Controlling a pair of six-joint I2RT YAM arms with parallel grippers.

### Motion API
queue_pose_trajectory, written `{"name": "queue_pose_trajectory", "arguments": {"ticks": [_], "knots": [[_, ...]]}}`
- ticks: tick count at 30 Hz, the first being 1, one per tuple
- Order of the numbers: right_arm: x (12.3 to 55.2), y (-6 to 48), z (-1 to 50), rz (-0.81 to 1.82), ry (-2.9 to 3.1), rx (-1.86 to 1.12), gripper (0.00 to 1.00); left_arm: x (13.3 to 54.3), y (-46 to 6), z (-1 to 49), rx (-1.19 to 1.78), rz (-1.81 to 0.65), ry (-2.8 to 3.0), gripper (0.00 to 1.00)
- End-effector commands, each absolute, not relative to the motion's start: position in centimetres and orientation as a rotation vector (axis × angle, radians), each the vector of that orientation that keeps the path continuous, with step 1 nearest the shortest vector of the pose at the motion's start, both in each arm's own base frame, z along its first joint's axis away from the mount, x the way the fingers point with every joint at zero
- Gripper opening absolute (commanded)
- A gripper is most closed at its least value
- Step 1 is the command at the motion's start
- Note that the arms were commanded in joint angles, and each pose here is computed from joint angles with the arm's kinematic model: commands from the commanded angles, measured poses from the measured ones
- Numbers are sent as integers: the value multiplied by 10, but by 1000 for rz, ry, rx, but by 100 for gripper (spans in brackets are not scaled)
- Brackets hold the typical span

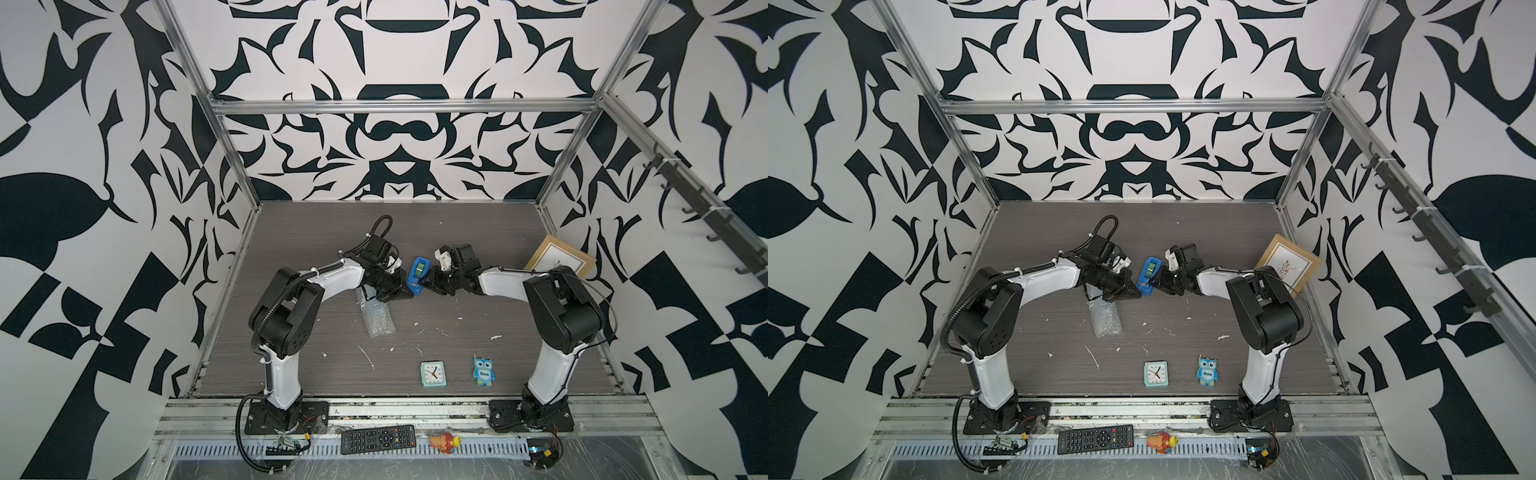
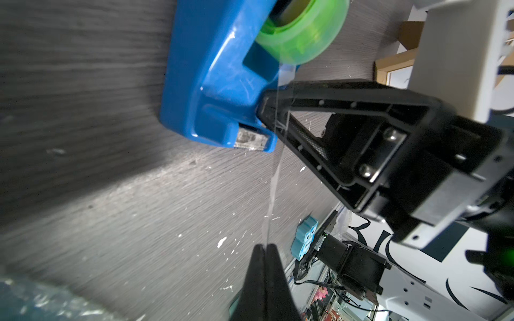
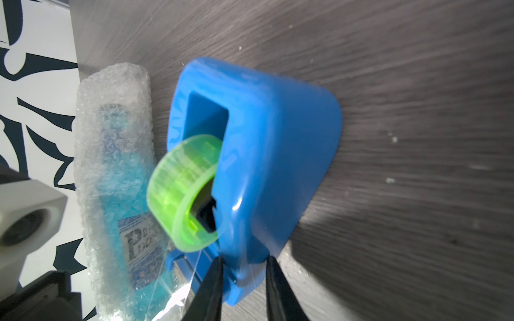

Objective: Wrap wine bottles in bubble wrap
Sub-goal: Tear off the tape using the Tape Cutter.

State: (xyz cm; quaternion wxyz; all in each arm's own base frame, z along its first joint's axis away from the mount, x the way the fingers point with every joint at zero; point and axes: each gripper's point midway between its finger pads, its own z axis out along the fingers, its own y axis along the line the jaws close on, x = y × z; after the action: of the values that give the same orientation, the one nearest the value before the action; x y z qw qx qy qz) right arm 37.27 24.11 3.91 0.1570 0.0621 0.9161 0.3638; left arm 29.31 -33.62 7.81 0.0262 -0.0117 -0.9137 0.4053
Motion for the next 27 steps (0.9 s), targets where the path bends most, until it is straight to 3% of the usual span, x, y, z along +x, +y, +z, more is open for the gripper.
{"name": "queue_pose_trajectory", "arguments": {"ticks": [1, 15, 27], "knots": [[374, 224, 10, 868, 2686, 240, 27, 281, -330, 66, -21, 1153, -2808, 0], [376, 225, 5, 864, 2695, 245, 27, 273, -325, 51, 9, 1088, -2801, 0], [375, 224, -2, 845, 2706, 247, 27, 278, -306, 15, 31, 796, -2863, 0]]}}
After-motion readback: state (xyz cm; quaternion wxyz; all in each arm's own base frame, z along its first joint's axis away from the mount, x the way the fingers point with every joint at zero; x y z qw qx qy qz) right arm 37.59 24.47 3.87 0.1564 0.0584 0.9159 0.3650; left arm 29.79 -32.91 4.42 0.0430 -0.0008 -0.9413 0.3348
